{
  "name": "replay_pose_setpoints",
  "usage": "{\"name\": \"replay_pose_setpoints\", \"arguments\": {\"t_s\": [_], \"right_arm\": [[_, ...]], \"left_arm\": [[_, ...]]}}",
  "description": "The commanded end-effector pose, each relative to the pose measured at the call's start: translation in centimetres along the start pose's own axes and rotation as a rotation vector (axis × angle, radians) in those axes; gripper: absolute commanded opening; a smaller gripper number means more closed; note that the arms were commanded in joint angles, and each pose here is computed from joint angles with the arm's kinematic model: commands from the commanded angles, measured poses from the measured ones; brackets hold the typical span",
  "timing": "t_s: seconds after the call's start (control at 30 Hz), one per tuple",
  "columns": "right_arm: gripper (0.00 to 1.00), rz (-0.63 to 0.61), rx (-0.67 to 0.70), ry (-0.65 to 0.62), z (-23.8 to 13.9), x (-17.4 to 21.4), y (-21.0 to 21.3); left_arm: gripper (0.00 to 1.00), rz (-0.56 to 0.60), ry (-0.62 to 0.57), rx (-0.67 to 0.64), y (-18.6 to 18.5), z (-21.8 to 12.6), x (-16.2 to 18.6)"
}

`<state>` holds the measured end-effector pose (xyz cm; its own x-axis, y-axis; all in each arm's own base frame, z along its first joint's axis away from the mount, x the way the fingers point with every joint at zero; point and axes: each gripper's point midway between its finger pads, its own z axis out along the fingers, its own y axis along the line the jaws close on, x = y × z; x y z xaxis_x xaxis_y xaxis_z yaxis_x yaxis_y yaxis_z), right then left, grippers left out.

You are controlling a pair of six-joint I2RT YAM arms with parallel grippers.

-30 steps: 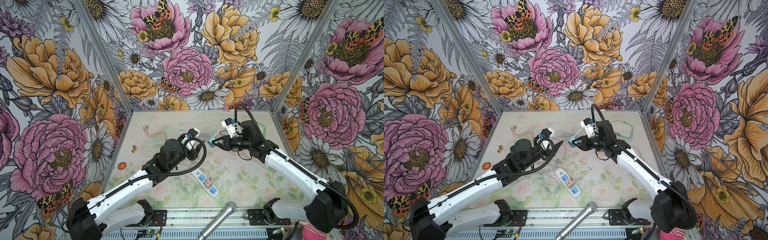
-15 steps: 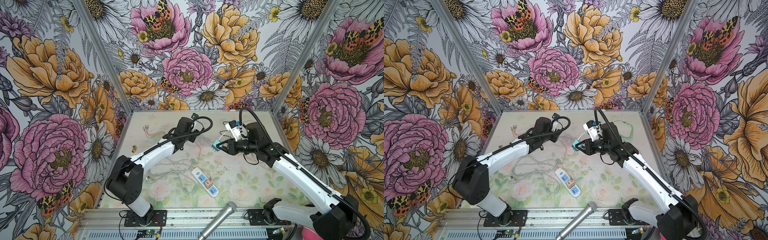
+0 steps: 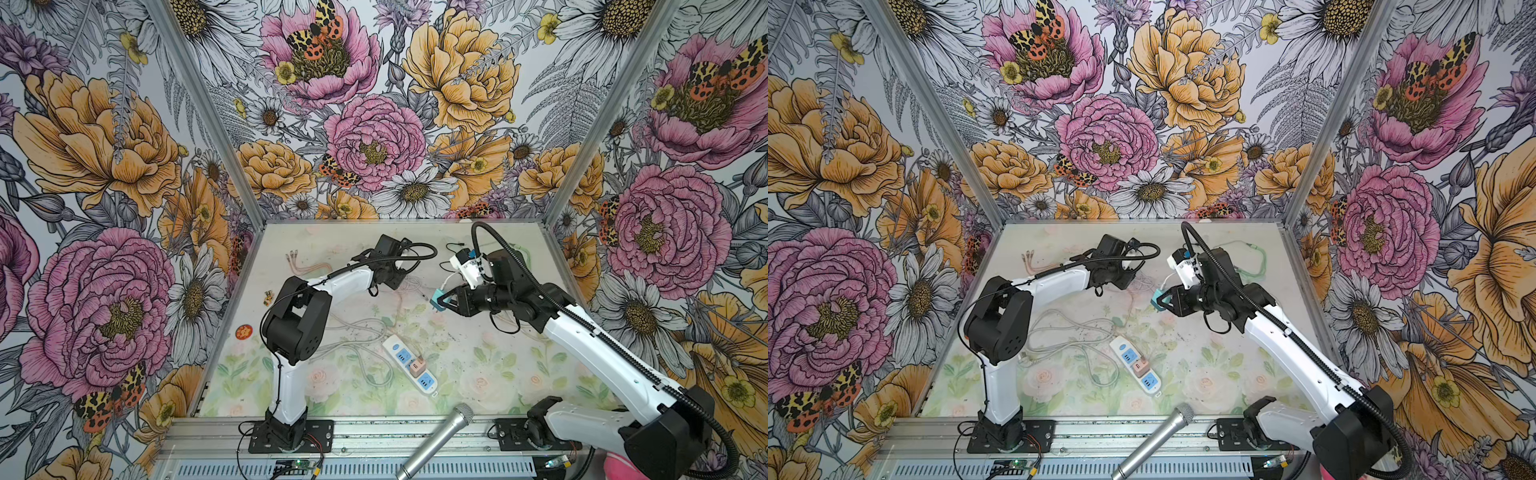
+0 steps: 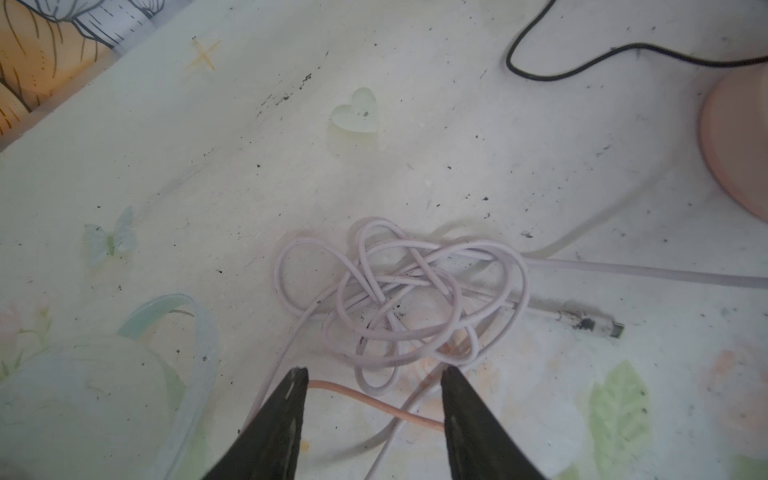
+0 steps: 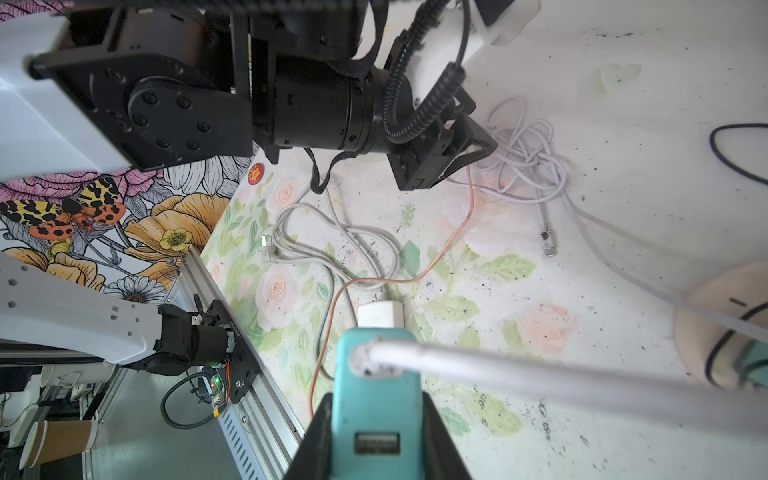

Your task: Insert the plug

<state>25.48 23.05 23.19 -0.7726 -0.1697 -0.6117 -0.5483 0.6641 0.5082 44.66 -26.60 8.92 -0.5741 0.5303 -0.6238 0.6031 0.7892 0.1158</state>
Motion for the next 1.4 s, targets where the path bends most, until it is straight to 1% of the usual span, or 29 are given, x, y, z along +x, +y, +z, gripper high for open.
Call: {"name": "replay_pose_setpoints", "arguments": {"t_s": [0.0,0.17,0.23,0.37,0.43,0.6,0.73,0.87,0.9,1.03,1.13,1.17,1.23,1.37], "right_arm": [[0.0,-0.041,0.007,-0.028,-0.3,-1.4,0.3],[0.0,-0.042,0.005,-0.02,0.0,-1.4,0.1],[0.0,-0.042,0.005,-0.018,0.0,-1.4,0.1],[0.0,-0.042,0.003,-0.02,-0.1,-1.3,0.2],[0.0,-0.044,-0.001,-0.019,-0.1,-1.2,0.3],[0.0,-0.043,-0.006,-0.015,-0.1,-1.1,0.3],[0.0,-0.041,-0.003,-0.017,-0.2,-1.1,0.1],[0.0,-0.036,0.001,-0.012,0.0,-1.1,-0.1],[0.0,-0.035,0.002,-0.013,0.0,-1.1,-0.2],[0.0,-0.035,0.005,-0.01,0.1,-1.2,-0.3],[0.0,-0.038,0.014,-0.022,-0.2,-1.3,-0.3],[0.0,-0.038,0.016,-0.026,-0.3,-1.4,-0.3],[0.0,-0.042,0.02,-0.035,-0.6,-1.5,-0.3],[0.0,-0.049,0.024,-0.044,-0.9,-1.5,-0.2]], "left_arm": [[0.55,0.032,-0.039,0.092,-1.0,-1.8,-0.6],[0.55,0.122,-0.033,0.156,-1.9,-1.8,0.1],[0.51,0.15,-0.012,0.139,-1.6,-1.3,0.2],[0.48,0.206,0.02,0.113,-1.4,0.1,0.1],[0.48,0.24,0.043,0.078,-1.1,1.1,0.2],[0.48,0.296,0.092,0.101,-1.7,2.9,0.7],[0.46,0.333,0.12,0.123,-2.3,3.7,1.0],[0.45,0.343,0.143,0.132,-2.4,4.6,1.6],[0.41,0.344,0.145,0.133,-2.5,5.0,1.6],[0.16,0.303,0.145,0.128,-2.1,6.4,1.2],[0.03,0.246,0.117,0.108,-1.0,6.7,-0.2],[0.0,0.231,0.101,0.103,-0.7,6.5,-0.9],[0.0,0.21,0.057,0.09,-0.3,5.5,-2.7],[0.0,0.145,-0.074,0.05,0.9,2.0,-7.3]]}}
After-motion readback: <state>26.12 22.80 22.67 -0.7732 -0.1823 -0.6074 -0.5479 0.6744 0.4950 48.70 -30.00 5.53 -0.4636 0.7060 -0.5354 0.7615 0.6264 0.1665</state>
